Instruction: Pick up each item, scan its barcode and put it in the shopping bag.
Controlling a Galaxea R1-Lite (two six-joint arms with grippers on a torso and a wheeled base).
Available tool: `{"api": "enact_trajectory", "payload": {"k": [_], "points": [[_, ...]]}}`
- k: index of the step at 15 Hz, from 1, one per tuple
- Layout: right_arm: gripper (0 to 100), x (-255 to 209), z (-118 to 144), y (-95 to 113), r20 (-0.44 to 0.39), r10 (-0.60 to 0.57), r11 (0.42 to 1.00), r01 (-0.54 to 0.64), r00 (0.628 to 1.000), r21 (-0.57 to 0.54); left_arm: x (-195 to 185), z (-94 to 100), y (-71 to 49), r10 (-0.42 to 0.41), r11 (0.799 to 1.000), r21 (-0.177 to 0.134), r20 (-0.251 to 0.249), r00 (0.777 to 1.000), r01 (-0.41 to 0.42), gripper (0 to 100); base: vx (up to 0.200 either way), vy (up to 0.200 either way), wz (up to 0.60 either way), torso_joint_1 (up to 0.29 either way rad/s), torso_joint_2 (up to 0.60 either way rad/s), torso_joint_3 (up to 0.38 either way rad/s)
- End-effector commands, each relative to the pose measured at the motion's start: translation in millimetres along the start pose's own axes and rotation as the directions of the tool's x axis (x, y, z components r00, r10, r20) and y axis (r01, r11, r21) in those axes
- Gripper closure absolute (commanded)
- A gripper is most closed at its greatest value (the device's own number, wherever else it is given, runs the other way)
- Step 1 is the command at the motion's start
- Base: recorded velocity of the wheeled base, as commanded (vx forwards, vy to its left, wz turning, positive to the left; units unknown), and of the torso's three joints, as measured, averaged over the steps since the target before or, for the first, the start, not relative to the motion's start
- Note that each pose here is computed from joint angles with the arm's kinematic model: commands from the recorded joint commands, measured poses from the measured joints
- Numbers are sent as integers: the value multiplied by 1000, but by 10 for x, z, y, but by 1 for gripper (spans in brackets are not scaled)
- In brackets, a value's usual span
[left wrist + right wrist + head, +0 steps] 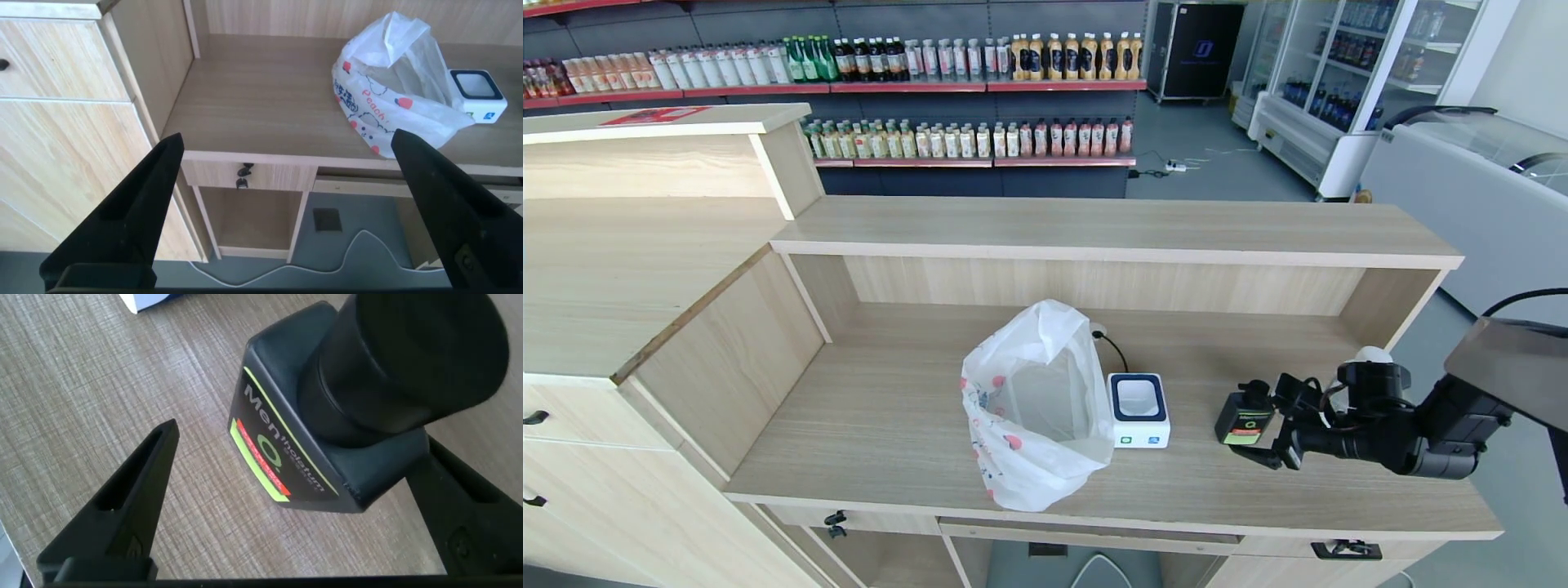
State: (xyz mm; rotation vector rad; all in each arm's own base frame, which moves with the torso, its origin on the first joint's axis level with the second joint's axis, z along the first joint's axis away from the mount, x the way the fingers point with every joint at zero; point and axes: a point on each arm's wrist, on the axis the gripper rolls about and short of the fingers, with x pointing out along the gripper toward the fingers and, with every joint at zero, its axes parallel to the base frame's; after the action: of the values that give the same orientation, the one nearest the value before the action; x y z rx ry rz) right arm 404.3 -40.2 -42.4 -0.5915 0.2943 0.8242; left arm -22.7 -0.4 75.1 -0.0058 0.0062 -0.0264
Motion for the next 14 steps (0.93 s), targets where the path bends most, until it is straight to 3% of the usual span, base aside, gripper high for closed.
{"api": "enact_trajectory", "payload": {"k": [1,7,8,14], "points": [[0,57,-10,30,2,14,1000,-14,1000,6,0,0,0,0,1000,0,0,1000,0,0,0,0,0,0,0,0],[0,162,-9,123,0,47,995,-47,999,84,0,0,0,0,1000,0,0,1000,0,0,0,0,0,0,0,0],[100,164,2,118,3,45,995,-45,999,83,0,1,0,0,1000,0,2,1000,0,0,0,0,0,0,0,0],[100,99,234,4,11,-17,1000,17,1000,14,0,0,0,0,1000,0,0,1000,0,0,0,0,0,0,0,0]]}}
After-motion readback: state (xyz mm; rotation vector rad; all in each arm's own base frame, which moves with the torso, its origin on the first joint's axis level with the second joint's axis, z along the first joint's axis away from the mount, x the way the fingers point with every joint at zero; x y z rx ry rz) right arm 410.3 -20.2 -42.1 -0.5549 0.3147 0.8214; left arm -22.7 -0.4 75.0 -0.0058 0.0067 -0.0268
